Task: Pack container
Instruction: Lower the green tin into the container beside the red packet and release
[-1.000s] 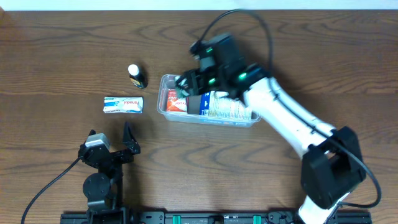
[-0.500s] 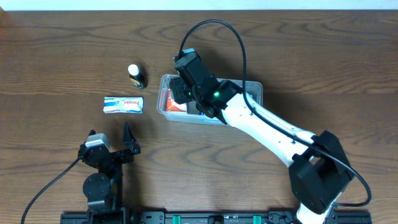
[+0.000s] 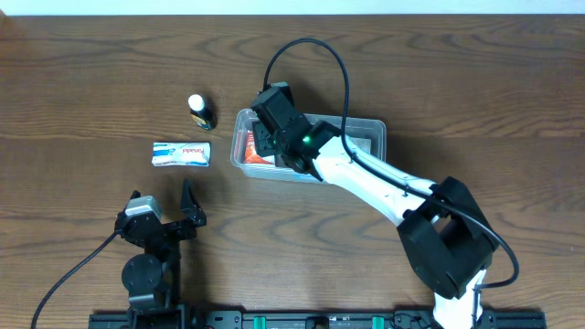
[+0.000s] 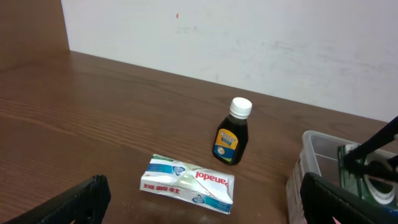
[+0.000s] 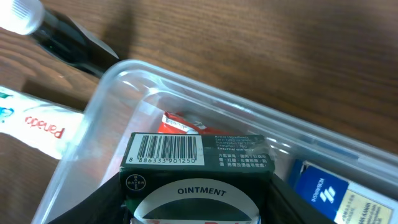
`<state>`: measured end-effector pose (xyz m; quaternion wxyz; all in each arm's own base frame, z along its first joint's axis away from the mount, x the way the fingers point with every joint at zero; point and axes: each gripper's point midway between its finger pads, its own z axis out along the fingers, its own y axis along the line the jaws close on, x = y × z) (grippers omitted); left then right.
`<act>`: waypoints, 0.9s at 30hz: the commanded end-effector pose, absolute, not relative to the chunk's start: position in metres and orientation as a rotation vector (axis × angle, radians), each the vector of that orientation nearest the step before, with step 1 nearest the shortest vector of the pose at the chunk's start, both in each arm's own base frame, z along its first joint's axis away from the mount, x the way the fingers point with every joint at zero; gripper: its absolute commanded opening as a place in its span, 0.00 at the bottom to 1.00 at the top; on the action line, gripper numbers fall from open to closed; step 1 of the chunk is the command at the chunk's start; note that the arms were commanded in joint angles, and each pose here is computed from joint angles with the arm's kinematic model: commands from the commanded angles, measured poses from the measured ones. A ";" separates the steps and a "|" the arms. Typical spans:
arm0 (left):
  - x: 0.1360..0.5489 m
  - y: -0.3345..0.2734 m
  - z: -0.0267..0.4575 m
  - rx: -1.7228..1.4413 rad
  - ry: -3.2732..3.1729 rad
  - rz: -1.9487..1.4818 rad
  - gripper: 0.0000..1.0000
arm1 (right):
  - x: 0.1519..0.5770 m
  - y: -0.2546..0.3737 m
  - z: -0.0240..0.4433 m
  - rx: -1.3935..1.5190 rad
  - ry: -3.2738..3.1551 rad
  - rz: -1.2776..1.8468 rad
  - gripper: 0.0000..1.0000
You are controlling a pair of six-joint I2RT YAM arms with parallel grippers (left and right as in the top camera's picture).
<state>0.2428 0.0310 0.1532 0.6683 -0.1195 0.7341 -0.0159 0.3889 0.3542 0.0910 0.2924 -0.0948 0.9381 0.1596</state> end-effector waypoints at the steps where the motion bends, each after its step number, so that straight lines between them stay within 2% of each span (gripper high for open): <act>1: 0.241 0.034 0.137 -0.274 1.704 -0.008 0.98 | 0.387 0.367 0.089 -0.230 2.495 0.451 0.36; 11: 0.241 0.034 0.137 -0.275 1.704 -0.008 0.98 | 0.382 0.377 0.079 -0.238 2.505 0.468 0.37; 17: 0.241 0.034 0.137 -0.275 1.704 -0.008 0.98 | 0.381 0.378 0.078 -0.236 2.509 0.473 0.47; 27: 0.241 0.034 0.137 -0.275 1.704 -0.008 0.98 | 0.382 0.379 0.080 -0.240 2.499 0.478 0.58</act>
